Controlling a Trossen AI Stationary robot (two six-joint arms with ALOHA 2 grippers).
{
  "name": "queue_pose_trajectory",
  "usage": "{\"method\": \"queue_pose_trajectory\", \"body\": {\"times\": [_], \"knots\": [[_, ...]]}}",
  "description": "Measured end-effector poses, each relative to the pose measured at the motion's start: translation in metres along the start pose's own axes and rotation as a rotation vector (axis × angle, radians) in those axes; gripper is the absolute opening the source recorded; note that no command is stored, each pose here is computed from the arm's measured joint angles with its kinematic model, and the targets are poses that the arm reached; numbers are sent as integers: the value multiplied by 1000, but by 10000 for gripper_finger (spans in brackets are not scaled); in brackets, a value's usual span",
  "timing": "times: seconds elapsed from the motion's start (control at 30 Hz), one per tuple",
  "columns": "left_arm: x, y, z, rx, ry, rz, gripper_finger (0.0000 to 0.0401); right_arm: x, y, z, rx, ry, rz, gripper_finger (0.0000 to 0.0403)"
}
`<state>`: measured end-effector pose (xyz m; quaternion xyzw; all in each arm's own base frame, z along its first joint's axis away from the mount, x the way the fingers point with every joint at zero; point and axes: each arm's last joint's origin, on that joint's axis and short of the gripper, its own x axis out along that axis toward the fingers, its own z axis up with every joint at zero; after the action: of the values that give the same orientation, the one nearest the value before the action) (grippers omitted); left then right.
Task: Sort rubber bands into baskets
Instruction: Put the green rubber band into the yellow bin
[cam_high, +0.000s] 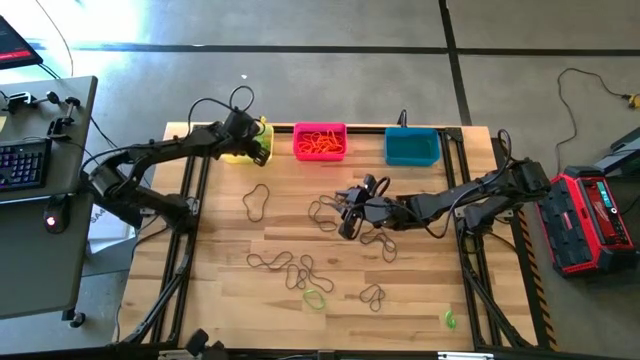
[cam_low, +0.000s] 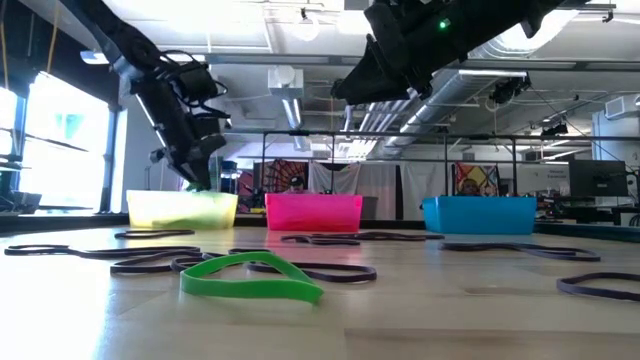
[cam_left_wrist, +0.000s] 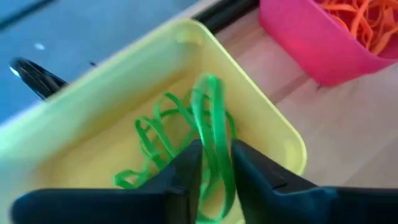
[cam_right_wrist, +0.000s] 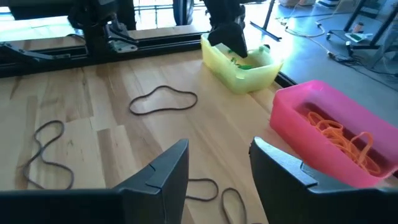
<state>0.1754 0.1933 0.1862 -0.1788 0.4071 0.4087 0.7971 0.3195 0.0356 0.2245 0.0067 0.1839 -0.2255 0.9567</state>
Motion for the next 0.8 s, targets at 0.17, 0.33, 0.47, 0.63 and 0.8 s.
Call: {"method": "queue_pose_trajectory", "body": {"times": [0.17, 0.33, 0.47, 0.63, 0.8], "knots": [[-7, 0, 3, 13, -44, 32, 136, 0, 0, 0, -1, 0, -8, 160], [-8, -2, 3, 29, -40, 19, 172, 0, 1, -1, 7, 13, 22, 160], [-12, -14, -3, 45, -83, -29, 172, 0, 3, -6, 17, 69, 106, 160], [-26, -36, -16, 70, -229, -113, 156, -2, 8, -15, 47, 138, 128, 150], [-47, -57, -34, 113, -370, -228, 148, -7, 21, -20, 33, 144, 172, 144]]}}
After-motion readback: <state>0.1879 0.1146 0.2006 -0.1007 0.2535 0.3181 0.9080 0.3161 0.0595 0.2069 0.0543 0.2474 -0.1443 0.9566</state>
